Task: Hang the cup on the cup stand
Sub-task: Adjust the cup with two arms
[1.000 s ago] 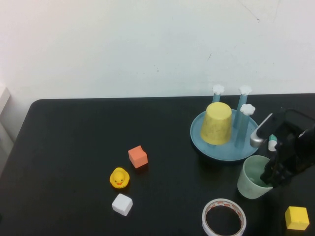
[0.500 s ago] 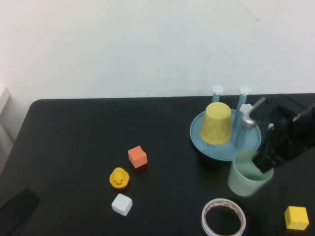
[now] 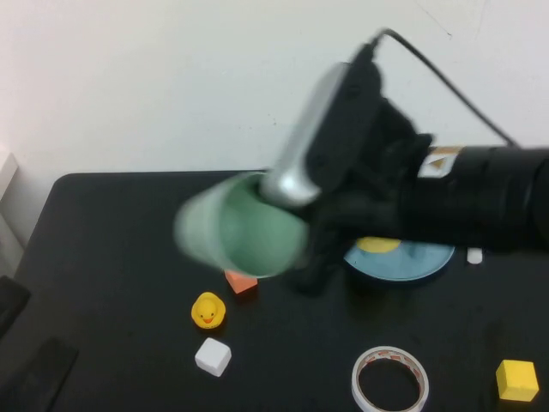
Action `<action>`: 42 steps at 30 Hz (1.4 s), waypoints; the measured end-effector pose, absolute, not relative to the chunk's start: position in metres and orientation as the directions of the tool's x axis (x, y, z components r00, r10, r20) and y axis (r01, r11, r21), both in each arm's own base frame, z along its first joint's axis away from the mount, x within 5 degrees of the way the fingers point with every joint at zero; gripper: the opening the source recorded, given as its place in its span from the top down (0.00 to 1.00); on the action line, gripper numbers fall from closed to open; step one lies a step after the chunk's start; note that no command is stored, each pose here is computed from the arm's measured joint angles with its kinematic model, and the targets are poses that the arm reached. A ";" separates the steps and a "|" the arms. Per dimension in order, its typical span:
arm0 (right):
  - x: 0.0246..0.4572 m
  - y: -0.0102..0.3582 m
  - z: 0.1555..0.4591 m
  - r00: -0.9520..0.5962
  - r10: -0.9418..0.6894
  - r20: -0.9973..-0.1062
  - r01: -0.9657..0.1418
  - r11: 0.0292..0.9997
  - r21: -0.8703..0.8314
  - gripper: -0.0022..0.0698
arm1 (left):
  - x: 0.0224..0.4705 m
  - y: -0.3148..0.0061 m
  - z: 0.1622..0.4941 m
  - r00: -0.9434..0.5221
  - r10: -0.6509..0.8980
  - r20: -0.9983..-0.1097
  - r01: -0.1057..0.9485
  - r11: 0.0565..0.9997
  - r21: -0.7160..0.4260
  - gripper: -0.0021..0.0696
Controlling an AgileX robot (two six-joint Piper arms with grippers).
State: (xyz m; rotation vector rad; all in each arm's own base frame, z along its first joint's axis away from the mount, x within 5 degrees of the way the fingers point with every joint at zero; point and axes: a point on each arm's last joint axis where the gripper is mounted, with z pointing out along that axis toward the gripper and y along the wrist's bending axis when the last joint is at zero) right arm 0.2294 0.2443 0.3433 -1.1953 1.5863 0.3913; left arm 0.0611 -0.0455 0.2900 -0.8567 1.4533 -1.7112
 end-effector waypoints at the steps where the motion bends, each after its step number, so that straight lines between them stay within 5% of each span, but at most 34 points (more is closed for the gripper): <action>1: 0.221 0.253 0.347 0.098 -0.466 -0.879 -0.835 0.442 -0.327 0.94 | 0.061 -0.045 0.290 -0.519 -0.853 0.045 0.099 -0.112 -0.989 0.01; 15: 0.132 0.322 0.360 0.305 -0.288 -0.908 -0.848 0.352 -0.396 0.94 | 0.064 -0.041 0.290 -0.480 -0.863 0.155 0.050 -0.204 -0.978 0.01; 25: 0.122 0.335 0.348 0.307 -0.299 -0.903 -0.861 0.318 -0.398 0.94 | 0.066 -0.037 0.289 -0.438 -0.886 0.153 0.057 -0.197 -0.979 0.01; 32: 0.124 0.338 0.344 0.306 -0.304 -0.902 -0.857 0.325 -0.400 0.94 | 0.067 -0.036 0.289 -0.417 -0.899 0.132 0.063 -0.174 -0.983 0.16; 35: 0.123 0.339 0.341 0.301 -0.316 -0.900 -0.865 0.307 -0.397 0.88 | 0.067 -0.036 0.289 -0.417 -0.901 0.123 0.067 -0.166 -0.984 0.19; 42: 0.120 0.339 0.337 0.203 -0.316 -0.927 -0.907 0.297 -0.300 0.50 | 0.068 -0.035 0.289 -0.407 -0.908 0.095 0.081 -0.140 -0.987 0.20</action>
